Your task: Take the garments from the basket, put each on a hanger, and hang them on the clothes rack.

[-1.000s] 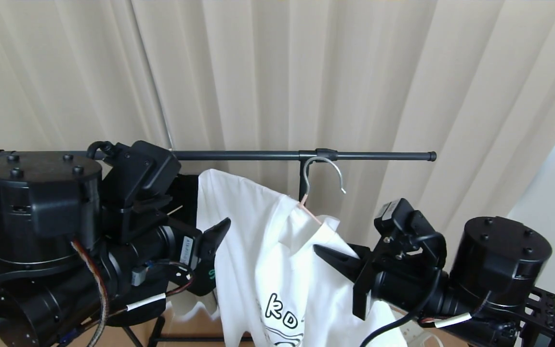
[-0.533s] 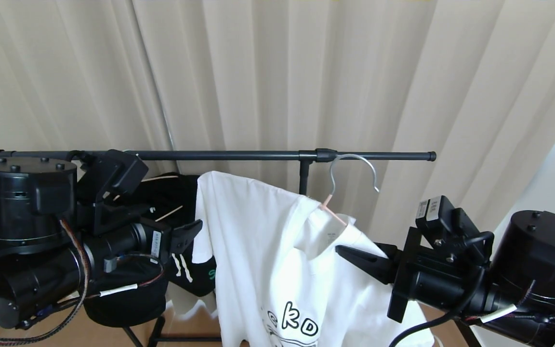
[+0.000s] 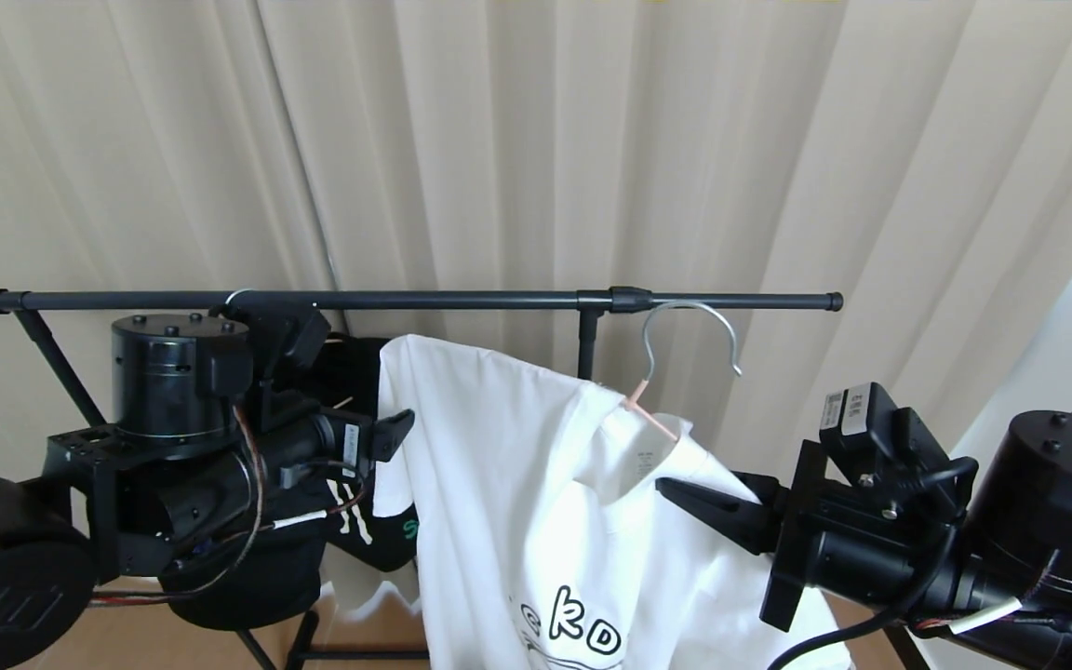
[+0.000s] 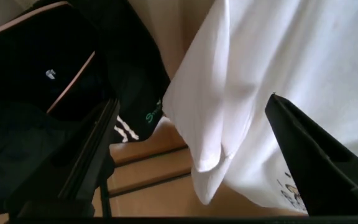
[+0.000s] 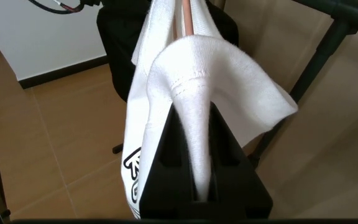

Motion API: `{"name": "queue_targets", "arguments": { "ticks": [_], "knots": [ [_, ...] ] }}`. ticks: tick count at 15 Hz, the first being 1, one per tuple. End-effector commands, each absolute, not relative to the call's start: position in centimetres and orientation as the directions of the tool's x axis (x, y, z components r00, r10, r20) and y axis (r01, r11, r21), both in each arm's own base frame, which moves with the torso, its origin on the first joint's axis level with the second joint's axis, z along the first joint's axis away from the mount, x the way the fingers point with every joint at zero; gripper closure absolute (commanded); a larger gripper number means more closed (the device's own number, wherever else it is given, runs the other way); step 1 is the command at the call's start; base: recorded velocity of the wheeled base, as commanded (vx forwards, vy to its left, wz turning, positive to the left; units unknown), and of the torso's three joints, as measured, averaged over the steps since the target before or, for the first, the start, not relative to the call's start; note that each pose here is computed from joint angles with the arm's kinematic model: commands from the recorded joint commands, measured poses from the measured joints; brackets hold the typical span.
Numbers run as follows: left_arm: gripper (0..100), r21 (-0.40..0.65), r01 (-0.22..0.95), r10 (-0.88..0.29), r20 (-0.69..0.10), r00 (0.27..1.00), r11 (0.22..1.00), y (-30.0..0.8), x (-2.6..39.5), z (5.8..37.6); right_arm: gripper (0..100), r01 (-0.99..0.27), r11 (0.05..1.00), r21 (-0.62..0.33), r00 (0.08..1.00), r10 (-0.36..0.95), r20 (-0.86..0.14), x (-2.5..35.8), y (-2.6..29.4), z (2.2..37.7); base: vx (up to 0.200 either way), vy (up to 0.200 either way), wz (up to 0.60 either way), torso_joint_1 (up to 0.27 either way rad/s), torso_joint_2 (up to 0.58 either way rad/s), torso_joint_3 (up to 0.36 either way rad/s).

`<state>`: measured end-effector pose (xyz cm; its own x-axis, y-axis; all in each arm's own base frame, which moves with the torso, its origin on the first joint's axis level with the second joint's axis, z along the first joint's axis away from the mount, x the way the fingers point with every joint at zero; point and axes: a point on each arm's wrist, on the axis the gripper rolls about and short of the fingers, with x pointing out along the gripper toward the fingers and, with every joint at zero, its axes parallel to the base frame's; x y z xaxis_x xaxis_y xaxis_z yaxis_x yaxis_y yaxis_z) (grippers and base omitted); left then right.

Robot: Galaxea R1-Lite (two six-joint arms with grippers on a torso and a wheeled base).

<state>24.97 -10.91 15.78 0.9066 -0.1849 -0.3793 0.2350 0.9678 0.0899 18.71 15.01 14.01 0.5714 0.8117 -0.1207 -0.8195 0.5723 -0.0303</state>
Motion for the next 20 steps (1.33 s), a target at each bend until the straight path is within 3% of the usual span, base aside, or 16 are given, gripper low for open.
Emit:
{"name": "queue_targets", "arguments": {
  "ticks": [1,20],
  "knots": [
    [100,0.102,0.218,-0.154,-0.430,0.889,0.971,-10.9,26.5,13.6,100,-0.820,0.571,-0.032,0.570,0.813,-0.114,18.6,15.0,14.2,0.000,0.000,0.00,0.000,0.00,0.000],
    [100,0.077,0.092,-0.046,-0.468,0.883,0.993,-7.2,26.1,12.4,100,-0.818,0.575,-0.034,0.575,0.811,-0.105,18.7,14.9,14.4,0.000,0.000,0.00,0.000,0.00,0.000]
  ]
}}
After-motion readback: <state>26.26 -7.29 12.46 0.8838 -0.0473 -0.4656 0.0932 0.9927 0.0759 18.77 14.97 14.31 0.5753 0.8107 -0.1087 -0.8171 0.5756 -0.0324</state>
